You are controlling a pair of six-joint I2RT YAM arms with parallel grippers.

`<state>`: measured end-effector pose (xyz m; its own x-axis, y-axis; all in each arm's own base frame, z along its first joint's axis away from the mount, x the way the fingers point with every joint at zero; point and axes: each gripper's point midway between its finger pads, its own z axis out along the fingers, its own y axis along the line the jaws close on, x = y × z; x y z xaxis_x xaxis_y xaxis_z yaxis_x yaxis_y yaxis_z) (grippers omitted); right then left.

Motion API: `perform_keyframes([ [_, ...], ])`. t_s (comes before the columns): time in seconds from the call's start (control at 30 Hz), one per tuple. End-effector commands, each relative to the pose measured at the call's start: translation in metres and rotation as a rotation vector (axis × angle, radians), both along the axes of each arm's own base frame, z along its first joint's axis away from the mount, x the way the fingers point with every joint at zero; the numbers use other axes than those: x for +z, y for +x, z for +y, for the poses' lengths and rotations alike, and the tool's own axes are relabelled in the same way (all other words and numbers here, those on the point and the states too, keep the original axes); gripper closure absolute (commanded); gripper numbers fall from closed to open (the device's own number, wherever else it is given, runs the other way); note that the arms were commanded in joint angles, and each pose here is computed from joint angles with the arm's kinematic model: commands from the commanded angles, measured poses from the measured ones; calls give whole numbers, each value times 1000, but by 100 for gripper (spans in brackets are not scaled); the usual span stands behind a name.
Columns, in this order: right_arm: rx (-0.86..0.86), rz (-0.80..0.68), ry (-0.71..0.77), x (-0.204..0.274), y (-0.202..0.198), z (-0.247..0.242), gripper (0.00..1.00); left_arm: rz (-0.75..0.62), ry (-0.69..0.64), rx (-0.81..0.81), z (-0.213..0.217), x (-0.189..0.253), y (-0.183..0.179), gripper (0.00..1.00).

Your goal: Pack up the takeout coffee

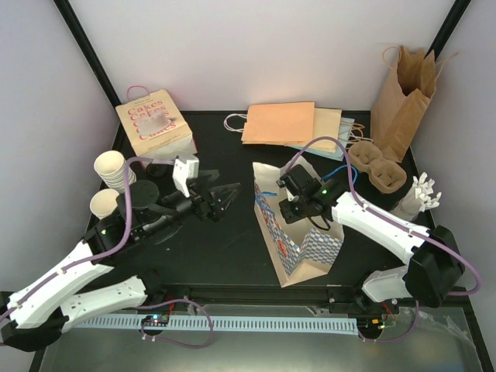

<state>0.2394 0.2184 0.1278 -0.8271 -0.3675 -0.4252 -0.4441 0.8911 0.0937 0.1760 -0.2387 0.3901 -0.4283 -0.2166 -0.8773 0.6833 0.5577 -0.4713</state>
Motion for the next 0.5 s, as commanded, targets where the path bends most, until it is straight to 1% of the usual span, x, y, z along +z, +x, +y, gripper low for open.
perform_keyframes([
  [0.0,13,-47,28,17,4,5,86,121,-42,145,30,0,7,1],
  [0.03,13,-45,26,16,3,4,86,137,-77,132,29,2,6,1],
  [0.13,11,-45,23,16,3,4,86,185,-192,8,12,8,-7,1],
  [0.2,9,-47,24,16,3,3,86,205,-230,-60,1,9,-13,1],
  [0.33,11,-46,29,16,2,4,85,256,-199,-80,-7,0,-13,1],
  [0.47,11,-48,24,14,2,4,86,347,-179,-120,-20,-18,-16,1],
])
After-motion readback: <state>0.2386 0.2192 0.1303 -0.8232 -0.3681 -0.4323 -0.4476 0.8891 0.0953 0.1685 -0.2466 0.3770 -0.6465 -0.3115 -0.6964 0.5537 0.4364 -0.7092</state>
